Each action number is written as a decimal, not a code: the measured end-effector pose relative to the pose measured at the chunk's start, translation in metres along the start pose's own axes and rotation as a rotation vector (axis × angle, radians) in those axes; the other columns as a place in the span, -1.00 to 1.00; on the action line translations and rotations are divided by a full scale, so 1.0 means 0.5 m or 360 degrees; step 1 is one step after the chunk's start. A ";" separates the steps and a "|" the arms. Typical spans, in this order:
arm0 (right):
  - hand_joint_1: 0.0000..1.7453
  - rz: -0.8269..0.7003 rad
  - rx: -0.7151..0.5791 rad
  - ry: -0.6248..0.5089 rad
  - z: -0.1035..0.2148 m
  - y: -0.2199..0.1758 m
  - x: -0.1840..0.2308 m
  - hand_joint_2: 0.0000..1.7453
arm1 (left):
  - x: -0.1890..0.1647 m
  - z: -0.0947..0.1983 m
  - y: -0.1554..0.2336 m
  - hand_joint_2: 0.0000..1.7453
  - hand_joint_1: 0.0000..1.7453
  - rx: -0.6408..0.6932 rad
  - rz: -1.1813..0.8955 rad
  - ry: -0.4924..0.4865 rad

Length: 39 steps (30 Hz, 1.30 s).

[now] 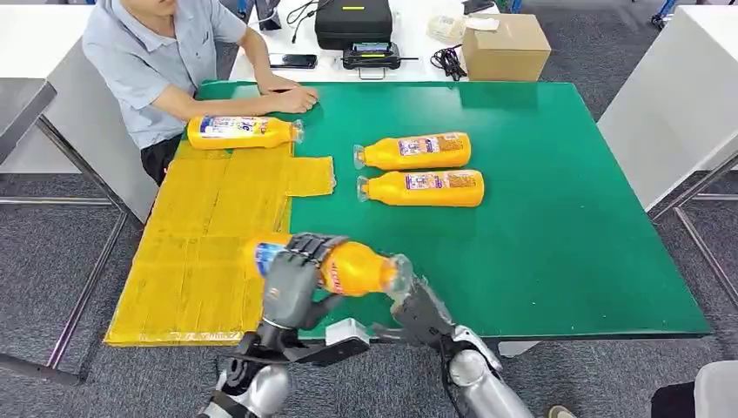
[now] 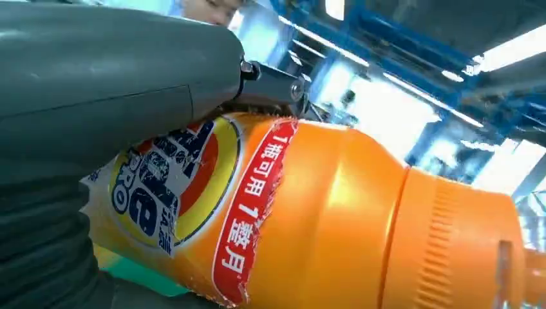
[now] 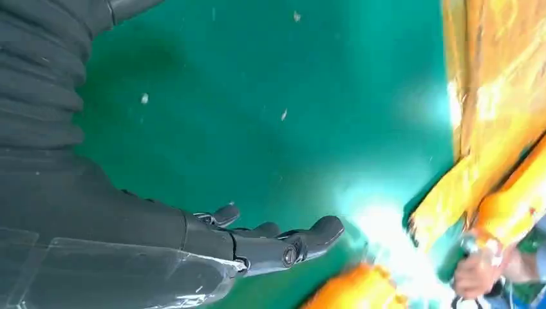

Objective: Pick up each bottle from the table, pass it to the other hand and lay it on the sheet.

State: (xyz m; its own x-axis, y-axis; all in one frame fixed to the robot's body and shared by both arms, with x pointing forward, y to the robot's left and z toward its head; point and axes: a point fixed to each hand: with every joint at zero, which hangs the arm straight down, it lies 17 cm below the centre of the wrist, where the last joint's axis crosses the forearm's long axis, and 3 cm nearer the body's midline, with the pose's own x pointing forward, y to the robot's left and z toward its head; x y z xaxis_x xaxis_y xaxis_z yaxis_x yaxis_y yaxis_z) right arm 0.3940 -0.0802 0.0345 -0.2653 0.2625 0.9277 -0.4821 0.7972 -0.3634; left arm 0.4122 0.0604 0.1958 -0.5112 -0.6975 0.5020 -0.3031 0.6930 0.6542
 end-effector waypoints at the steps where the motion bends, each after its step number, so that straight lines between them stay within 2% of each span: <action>1: -1.00 0.0017 -0.0016 0.0002 0.000 -0.006 -0.001 1.00 | -0.009 -0.001 0.007 1.00 1.00 0.0012 -0.0027 0.0007; 6: -1.00 0.0142 -0.0127 0.0010 -0.002 -0.042 0.000 1.00 | -0.033 -0.014 0.053 1.00 1.00 0.0059 -0.0314 -0.0057; 10: -1.00 0.0160 -0.0166 0.0013 -0.003 -0.058 0.001 1.00 | -0.078 -0.015 0.065 1.00 1.00 0.0037 -0.0517 0.0005; 17: -1.00 0.0135 -0.0190 0.0004 0.001 -0.076 0.000 1.00 | -0.181 0.002 0.015 1.00 1.00 -0.0196 -0.0689 0.0146; 21: -1.00 0.0111 -0.0174 -0.0017 -0.004 -0.077 0.007 1.00 | -0.250 0.015 -0.040 1.00 0.98 -0.0433 -0.0755 0.0227; 23: -1.00 0.0106 -0.0170 -0.0019 -0.004 -0.078 0.008 1.00 | -0.273 0.021 -0.058 1.00 0.76 -0.0498 -0.0742 0.0250; 27: -1.00 0.0105 -0.0176 -0.0022 -0.007 -0.085 0.009 1.00 | -0.304 0.038 -0.089 1.00 0.76 -0.0610 -0.0733 0.0282; 28: -1.00 0.0106 -0.0180 -0.0021 -0.007 -0.088 0.009 1.00 | -0.309 0.043 -0.094 1.00 0.48 -0.0631 -0.0741 0.0284; 29: -1.00 0.0106 -0.0183 -0.0021 -0.007 -0.089 0.009 1.00 | -0.313 0.047 -0.098 1.00 -0.26 -0.0647 -0.0746 0.0287; 31: -1.00 0.0106 -0.0184 -0.0021 -0.007 -0.090 0.009 1.00 | -0.322 0.054 -0.106 1.00 -0.22 -0.0679 -0.0742 0.0302; 33: -1.00 0.0103 -0.0179 -0.0021 -0.007 -0.089 0.009 1.00 | -0.326 0.053 -0.112 1.00 -0.98 -0.0708 -0.0710 0.0317; 39: -1.00 0.0100 -0.0169 -0.0020 -0.007 -0.086 0.008 1.00 | -0.343 0.060 -0.132 1.00 -1.00 -0.0807 -0.0677 0.0368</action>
State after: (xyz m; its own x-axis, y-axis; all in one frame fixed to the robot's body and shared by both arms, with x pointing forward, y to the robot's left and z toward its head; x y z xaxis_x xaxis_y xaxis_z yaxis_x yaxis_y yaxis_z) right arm 0.4166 -0.1116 0.0545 -0.3032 0.3075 0.9020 -0.3733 0.8325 -0.4093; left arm 0.4959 0.1398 0.0496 -0.2303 -0.9491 0.2147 0.0022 0.2202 0.9755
